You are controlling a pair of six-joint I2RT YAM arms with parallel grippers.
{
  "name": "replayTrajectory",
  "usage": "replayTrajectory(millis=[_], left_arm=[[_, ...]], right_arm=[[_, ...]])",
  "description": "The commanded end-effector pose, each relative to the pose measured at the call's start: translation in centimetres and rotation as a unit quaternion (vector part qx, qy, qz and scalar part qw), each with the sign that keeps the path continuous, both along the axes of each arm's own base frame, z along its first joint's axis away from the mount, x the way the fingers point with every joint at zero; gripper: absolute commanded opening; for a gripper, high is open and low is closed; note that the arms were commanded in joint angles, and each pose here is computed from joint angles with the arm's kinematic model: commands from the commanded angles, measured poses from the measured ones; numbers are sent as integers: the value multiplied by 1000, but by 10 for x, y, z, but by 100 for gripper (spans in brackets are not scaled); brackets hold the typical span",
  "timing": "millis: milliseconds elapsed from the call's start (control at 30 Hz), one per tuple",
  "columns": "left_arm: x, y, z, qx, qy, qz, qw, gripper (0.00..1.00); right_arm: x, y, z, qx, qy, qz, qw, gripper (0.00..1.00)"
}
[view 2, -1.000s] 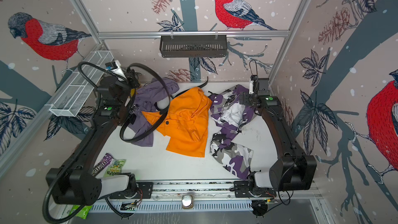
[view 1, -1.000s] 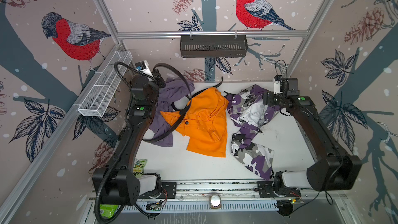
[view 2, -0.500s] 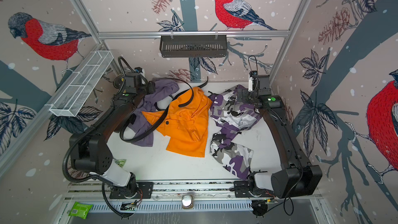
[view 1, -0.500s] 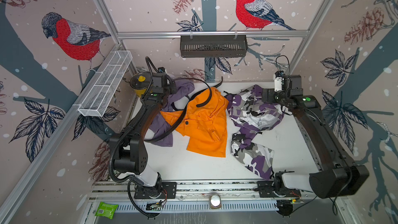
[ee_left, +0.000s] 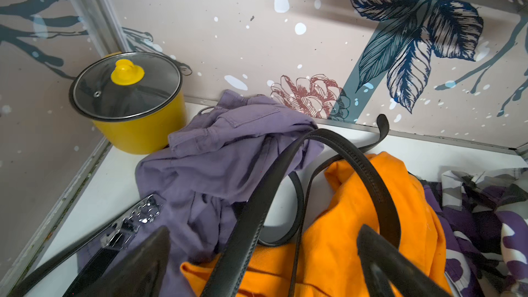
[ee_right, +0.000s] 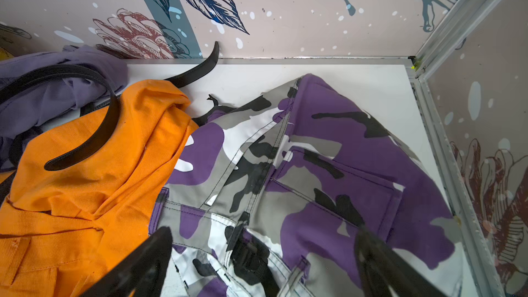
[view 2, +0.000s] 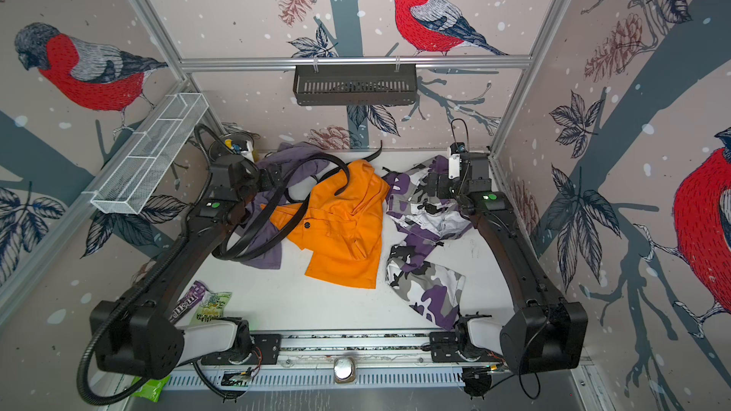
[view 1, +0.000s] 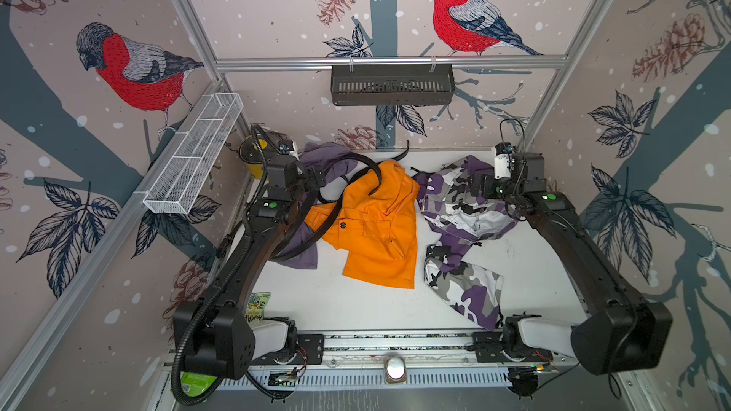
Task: Remove the belt from the trousers
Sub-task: Place the belt at the center of the board, then reset both arms
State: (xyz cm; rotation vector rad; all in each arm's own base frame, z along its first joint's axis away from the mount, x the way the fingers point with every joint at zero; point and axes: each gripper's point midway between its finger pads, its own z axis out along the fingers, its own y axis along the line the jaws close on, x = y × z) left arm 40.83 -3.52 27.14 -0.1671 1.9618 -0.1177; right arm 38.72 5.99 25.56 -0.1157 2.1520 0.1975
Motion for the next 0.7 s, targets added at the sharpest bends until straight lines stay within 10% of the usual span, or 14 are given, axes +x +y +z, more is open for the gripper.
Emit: replayTrajectory(millis=[0, 667], left_arm=[[-10, 21, -3, 32, -46, 46, 997, 100], [-59, 77, -101, 112, -134, 113, 978, 96]], right_arm=[[9, -4, 31, 15, -99, -5, 995, 99], [-6, -51, -98, -79, -190, -54, 977, 99]])
